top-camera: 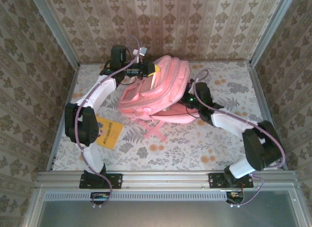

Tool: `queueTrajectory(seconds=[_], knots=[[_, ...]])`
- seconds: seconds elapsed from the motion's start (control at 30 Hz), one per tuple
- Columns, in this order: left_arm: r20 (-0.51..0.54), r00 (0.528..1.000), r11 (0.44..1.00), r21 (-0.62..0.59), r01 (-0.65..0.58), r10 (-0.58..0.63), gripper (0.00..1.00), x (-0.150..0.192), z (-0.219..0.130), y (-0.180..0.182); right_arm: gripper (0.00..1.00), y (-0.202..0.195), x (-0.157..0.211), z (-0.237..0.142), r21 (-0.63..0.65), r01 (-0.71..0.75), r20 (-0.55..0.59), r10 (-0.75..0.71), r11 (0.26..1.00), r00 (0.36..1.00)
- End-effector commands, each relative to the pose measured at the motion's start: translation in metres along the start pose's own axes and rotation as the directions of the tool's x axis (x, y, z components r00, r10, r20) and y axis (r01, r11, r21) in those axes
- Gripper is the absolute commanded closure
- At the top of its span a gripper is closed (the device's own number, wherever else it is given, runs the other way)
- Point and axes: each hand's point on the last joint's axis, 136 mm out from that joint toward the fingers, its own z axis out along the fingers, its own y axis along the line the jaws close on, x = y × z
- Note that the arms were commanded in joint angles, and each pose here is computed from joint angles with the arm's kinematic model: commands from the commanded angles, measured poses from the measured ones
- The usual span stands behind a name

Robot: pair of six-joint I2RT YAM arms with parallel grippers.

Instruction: Pack the student bag

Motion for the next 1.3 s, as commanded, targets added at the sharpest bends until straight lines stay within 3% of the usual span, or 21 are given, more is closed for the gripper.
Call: queueTrajectory(seconds=[0.0, 0.03, 0.17, 0.27, 0.4, 0.5, 0.6, 0.67, 0.73, 0.8, 0.83, 0.9, 0.97, 1.07, 1.17, 1.27], knots=[[0.071, 0.989, 0.991, 0.007, -0.132, 0.132, 1.0, -0.016, -0.018, -0.032, 0.11, -0.035, 0.002, -0.04, 0.188, 0.063, -0.015, -0.061, 0.98, 0.998], [0.07, 0.989, 0.992, -0.019, -0.128, 0.129, 1.0, -0.015, -0.018, -0.028, 0.11, -0.044, 0.0, -0.053, 0.246, 0.064, -0.002, -0.065, 0.967, 0.998], [0.082, 0.991, 0.983, -0.156, -0.096, 0.109, 0.65, -0.008, -0.018, -0.008, 0.18, -0.058, -0.008, -0.102, 0.374, 0.152, 0.029, -0.176, 0.915, 0.984], [0.106, 0.989, 0.972, -0.224, -0.077, 0.103, 0.53, 0.0, -0.021, -0.003, 0.21, -0.064, -0.015, -0.135, 0.467, 0.199, 0.042, -0.246, 0.862, 0.968], [0.191, 0.978, 0.922, -0.387, 0.001, 0.08, 0.48, 0.012, -0.046, 0.014, 0.26, -0.057, -0.021, -0.156, 0.478, 0.255, 0.052, -0.317, 0.841, 0.947], [0.295, 0.953, 0.842, -0.53, 0.101, 0.072, 0.47, 0.028, -0.083, 0.032, 0.28, -0.04, -0.015, -0.152, 0.409, 0.313, 0.007, -0.346, 0.857, 0.938], [0.388, 0.921, 0.78, -0.589, 0.211, 0.044, 0.4, 0.055, -0.123, 0.049, 0.29, -0.026, -0.001, -0.14, 0.364, 0.373, -0.063, -0.377, 0.854, 0.924], [0.475, 0.88, 0.707, -0.619, 0.342, -0.009, 0.35, 0.08, -0.157, 0.069, 0.29, -0.015, 0.018, -0.124, 0.297, 0.414, -0.14, -0.39, 0.86, 0.91], [0.563, 0.823, 0.596, -0.638, 0.487, -0.069, 0.34, 0.105, -0.193, 0.092, 0.29, -0.006, 0.036, -0.109, 0.248, 0.46, -0.202, -0.419, 0.853, 0.885], [0.618, 0.78, 0.465, -0.665, 0.585, -0.097, 0.21, 0.132, -0.227, 0.113, 0.27, 0.001, 0.053, -0.098, 0.215, 0.502, -0.242, -0.452, 0.838, 0.859], [0.655, 0.747, 0.372, -0.67, 0.643, -0.111, 0.16, 0.148, -0.245, 0.125, 0.27, 0.003, 0.059, -0.094, 0.206, 0.52, -0.251, -0.469, 0.829, 0.847], [0.708, 0.687, 0.241, -0.646, 0.724, -0.163, 0.13, 0.171, -0.267, 0.143, 0.26, 0.006, 0.07, -0.088, 0.201, 0.557, -0.265, -0.502, 0.806, 0.823], [0.732, 0.643, 0.119, -0.634, 0.764, -0.225, 0.11, 0.187, -0.278, 0.158, 0.25, 0.005, 0.077, -0.084, 0.216, 0.592, -0.278, -0.533, 0.776, 0.799], [0.73, 0.613, -0.051, -0.655, 0.754, -0.303, 0.11, 0.199, -0.283, 0.171, 0.25, 0.002, 0.079, -0.086, 0.237, 0.613, -0.28, -0.551, 0.754, 0.786], [0.729, 0.58, -0.168, -0.663, 0.729, -0.362, 0.11, 0.206, -0.284, 0.185, 0.25, -0.004, 0.078, -0.092, 0.252, 0.611, -0.26, -0.556, 0.751, 0.79], [0.741, 0.553, -0.235, -0.657, 0.717, -0.381, 0.09, 0.208, -0.285, 0.203, 0.25, -0.009, 0.077, -0.101, 0.263, 0.606, -0.233, -0.56, 0.751, 0.795]])
